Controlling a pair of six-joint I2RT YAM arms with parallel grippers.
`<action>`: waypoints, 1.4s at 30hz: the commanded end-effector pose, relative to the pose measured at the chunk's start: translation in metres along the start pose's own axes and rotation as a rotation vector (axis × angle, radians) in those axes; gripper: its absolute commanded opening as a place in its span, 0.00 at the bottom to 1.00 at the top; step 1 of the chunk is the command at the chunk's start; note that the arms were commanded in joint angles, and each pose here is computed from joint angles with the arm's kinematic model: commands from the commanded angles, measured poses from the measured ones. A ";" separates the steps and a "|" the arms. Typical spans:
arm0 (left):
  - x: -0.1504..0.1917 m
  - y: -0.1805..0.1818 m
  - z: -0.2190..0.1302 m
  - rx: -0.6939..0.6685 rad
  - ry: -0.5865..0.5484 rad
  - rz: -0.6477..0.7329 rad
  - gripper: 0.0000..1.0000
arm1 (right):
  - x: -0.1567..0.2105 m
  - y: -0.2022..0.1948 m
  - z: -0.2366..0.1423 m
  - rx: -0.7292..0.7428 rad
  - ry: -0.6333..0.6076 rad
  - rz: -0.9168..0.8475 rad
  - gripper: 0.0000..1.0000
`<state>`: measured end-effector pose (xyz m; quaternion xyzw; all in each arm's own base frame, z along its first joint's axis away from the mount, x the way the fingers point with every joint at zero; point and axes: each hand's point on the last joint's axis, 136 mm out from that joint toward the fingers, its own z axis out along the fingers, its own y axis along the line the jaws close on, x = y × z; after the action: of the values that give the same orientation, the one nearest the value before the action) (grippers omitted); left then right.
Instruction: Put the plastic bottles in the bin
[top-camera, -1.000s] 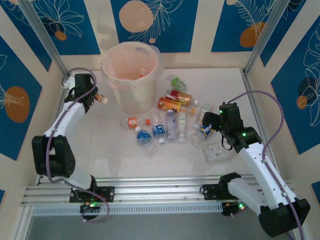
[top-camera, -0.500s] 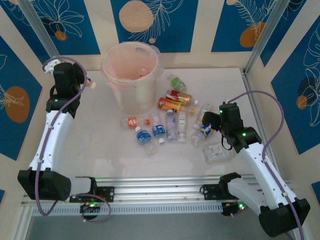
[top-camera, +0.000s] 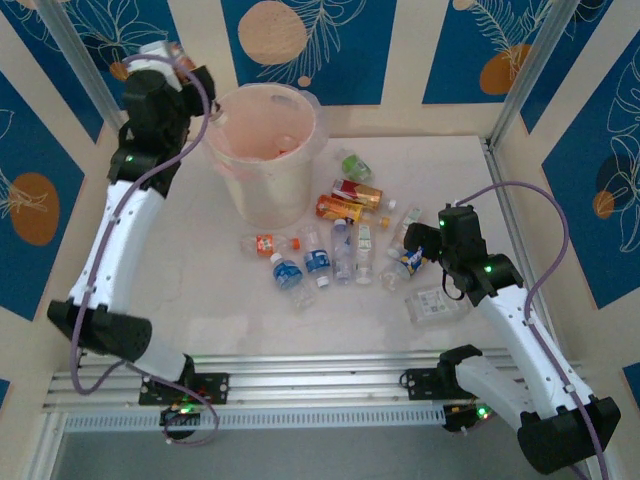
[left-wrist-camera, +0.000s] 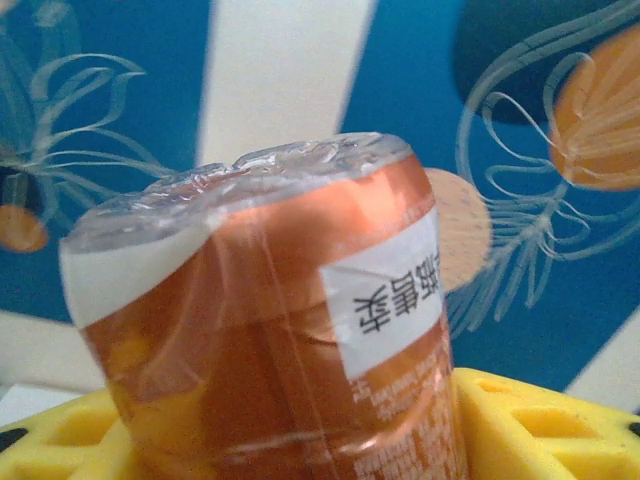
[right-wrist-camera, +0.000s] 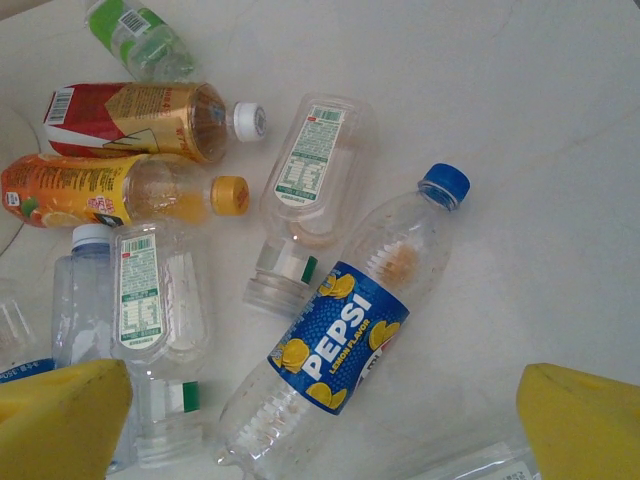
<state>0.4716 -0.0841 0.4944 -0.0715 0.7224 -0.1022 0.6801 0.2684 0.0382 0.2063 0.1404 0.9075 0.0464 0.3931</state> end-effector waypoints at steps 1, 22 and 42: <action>0.008 -0.036 0.020 0.143 0.050 0.136 0.59 | -0.006 0.008 -0.004 -0.035 -0.019 0.017 0.99; 0.150 -0.050 0.087 0.258 0.471 0.362 0.61 | -0.003 0.005 -0.007 -0.019 -0.003 0.009 0.99; 0.241 -0.020 0.114 0.174 0.688 0.412 0.66 | 0.003 -0.001 -0.007 0.014 0.020 0.003 0.99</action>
<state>0.5680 -0.1669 0.2599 0.1674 0.8947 -0.0526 0.4109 0.2616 0.0378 0.1997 0.1395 0.9150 0.0410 0.3764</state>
